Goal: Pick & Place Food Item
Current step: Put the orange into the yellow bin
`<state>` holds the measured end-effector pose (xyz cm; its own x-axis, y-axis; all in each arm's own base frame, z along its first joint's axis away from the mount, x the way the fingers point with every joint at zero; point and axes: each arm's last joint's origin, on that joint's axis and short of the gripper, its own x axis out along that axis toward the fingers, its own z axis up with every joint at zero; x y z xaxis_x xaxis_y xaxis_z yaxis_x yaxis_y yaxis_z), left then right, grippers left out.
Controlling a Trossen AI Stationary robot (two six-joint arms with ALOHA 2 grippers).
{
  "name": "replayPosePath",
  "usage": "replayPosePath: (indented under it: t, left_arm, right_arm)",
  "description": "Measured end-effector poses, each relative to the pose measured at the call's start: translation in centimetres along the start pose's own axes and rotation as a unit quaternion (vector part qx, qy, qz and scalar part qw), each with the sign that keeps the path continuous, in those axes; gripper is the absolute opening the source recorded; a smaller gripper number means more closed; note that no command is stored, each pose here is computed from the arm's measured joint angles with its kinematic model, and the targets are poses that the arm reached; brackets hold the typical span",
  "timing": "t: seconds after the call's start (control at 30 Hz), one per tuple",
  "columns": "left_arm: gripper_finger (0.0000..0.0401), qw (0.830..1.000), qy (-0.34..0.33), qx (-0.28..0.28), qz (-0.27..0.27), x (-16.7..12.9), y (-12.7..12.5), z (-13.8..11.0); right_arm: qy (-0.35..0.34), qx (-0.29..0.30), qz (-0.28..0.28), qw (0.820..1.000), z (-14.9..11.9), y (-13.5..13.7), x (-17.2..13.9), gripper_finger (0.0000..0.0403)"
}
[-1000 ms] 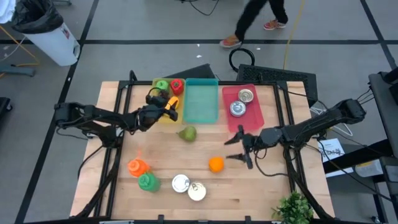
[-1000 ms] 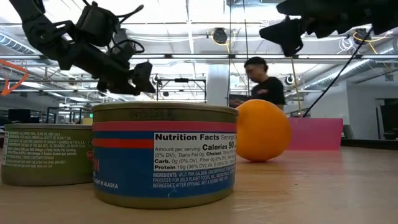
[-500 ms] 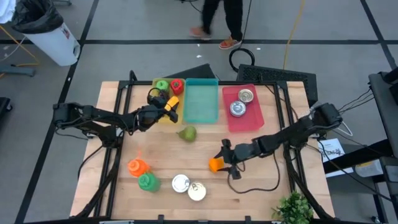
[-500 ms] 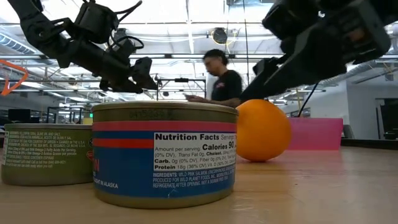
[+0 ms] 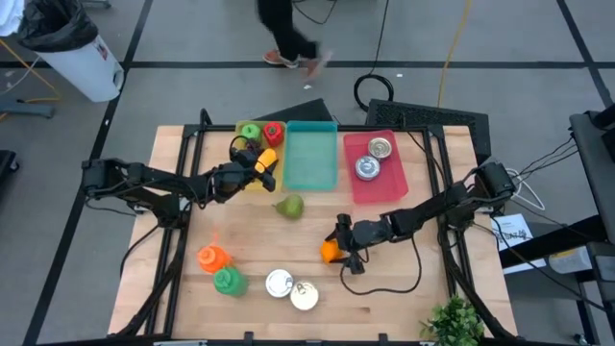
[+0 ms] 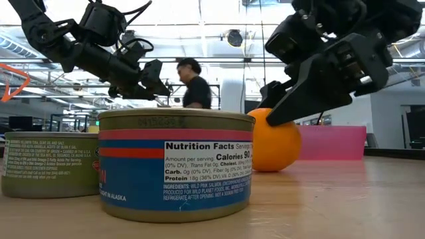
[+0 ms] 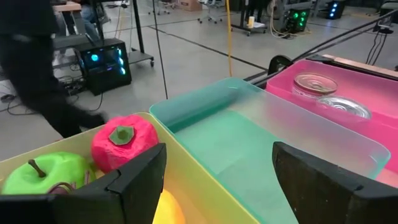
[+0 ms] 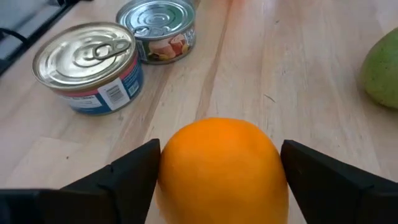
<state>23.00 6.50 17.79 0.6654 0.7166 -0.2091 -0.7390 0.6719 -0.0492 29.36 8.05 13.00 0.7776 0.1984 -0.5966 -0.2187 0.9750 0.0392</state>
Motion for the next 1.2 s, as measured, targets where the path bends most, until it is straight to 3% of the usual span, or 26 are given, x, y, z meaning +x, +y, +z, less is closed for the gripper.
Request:
replayPosePath:
  t: [0.2,0.37,0.63,0.73,0.83,0.9,1.2]
  left_arm:
    - [0.0301,1.0,0.0,-0.01,0.0,0.0,0.0,0.0]
    - [0.029,1.0,0.005,-0.011,-0.022,0.0,-0.1,0.0]
    - [0.0278,0.999,0.008,-0.015,-0.034,0.0,-0.2,0.0]
    - [0.0279,0.993,0.018,-0.044,-0.105,0.0,-0.6,0.0]
    - [0.0279,0.975,0.021,-0.052,-0.216,-0.4,-1.5,0.4]
    - [0.0277,0.965,0.02,-0.04,-0.259,-0.7,-2.4,0.8]
    - [0.0286,0.948,-0.015,0.027,-0.318,-1.4,-7.4,2.3]
  right_arm:
    - [0.062,0.022,0.026,0.998,-1.1,-0.3,-0.1,0.0285]
    - [0.063,0.009,0.023,0.998,-1.0,-0.4,-0.4,0.0281]
    - [0.068,-0.056,-0.1,0.991,0.2,1.0,-4.1,0.028]
    - [0.04,-0.087,-0.152,0.984,1.0,1.4,-5.1,0.0279]
    - [0.017,-0.11,-0.203,0.973,1.7,1.4,-5.8,0.0279]
    - [0.014,-0.12,-0.229,0.966,1.8,1.2,-5.8,0.0279]
    - [-0.057,-0.175,-0.273,0.944,3.7,1.4,-6.1,0.0279]
